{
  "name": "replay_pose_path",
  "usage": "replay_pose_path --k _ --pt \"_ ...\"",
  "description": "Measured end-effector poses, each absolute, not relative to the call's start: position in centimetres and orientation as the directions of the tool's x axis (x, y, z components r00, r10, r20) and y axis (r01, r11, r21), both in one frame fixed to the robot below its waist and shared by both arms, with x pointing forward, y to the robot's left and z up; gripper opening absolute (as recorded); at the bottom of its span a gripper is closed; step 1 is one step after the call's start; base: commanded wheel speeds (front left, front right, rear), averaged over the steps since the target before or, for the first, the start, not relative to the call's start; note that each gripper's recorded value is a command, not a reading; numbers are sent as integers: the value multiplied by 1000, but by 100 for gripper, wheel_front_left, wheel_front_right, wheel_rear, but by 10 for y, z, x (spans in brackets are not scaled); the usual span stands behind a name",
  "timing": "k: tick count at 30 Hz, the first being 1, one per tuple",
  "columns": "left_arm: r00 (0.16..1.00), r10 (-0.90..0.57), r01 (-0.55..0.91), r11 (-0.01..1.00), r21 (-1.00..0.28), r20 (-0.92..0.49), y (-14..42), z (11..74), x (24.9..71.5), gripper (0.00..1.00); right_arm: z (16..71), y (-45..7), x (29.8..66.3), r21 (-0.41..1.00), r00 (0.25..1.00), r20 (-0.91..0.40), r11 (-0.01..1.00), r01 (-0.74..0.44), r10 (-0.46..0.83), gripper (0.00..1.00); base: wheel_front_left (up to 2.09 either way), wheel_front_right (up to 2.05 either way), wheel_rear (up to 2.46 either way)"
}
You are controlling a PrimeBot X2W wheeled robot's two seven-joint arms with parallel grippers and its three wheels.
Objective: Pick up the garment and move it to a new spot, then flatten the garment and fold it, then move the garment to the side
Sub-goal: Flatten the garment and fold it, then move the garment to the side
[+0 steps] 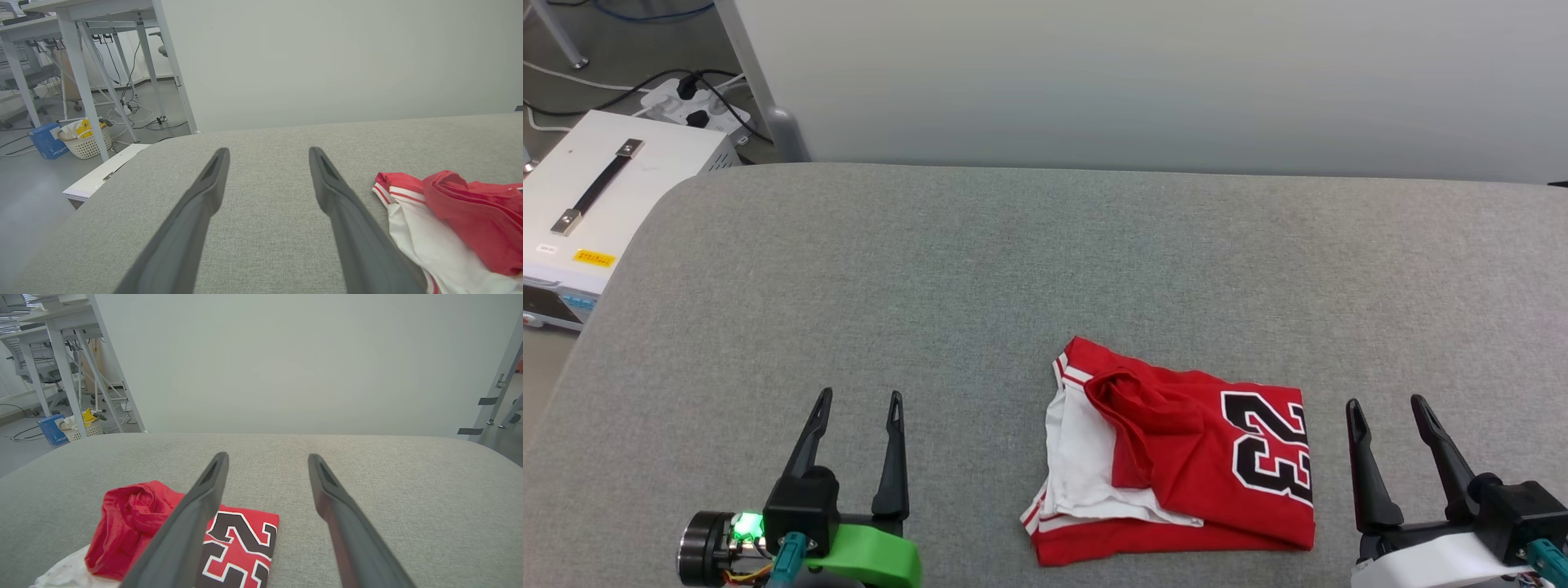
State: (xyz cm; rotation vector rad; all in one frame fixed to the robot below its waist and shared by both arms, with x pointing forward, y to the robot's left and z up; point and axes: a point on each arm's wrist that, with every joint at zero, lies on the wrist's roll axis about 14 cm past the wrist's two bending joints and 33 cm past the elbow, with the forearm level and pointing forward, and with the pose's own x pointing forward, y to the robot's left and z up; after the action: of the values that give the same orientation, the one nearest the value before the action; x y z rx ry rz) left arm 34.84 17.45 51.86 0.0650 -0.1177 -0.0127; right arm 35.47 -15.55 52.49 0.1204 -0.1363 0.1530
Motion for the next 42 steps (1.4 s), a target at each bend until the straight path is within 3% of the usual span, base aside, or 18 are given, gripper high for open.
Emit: replay_pose_path --k 10,17,21,26,30,31,32,33,42 --pt "994 -16 9 998 64 111 175 517 349 100 525 -159 360 58 976 139 983 -175 165 100 0 0 0" --pt "995 -16 10 998 62 97 175 512 351 100 574 -190 398 -28 951 258 985 -169 171 100 0 0 0" --pt "996 -12 7 998 61 87 176 509 352 100 594 -190 423 -52 944 212 968 -247 253 100 0 0 0" --pt "997 -13 9 998 59 74 176 505 353 100 585 -187 444 7 939 -10 939 -345 345 100 0 0 0" --pt "998 -10 6 998 59 63 177 502 354 100 555 -175 443 107 875 -246 908 -404 418 100 0 0 0" --pt "998 -10 6 998 59 61 177 501 355 100 546 -173 441 137 849 -301 901 -411 433 100 0 0 0" --pt "998 -10 6 998 58 61 177 501 359 100 511 -167 429 225 748 -470 883 -412 468 100 0 0 0" --pt "998 -10 6 998 57 61 177 501 360 100 501 -166 425 250 714 -514 879 -405 475 100 0 0 0" --pt "999 -2 -1 998 59 45 178 495 369 100 427 -152 393 393 474 -715 856 -335 514 100 0 0 0"
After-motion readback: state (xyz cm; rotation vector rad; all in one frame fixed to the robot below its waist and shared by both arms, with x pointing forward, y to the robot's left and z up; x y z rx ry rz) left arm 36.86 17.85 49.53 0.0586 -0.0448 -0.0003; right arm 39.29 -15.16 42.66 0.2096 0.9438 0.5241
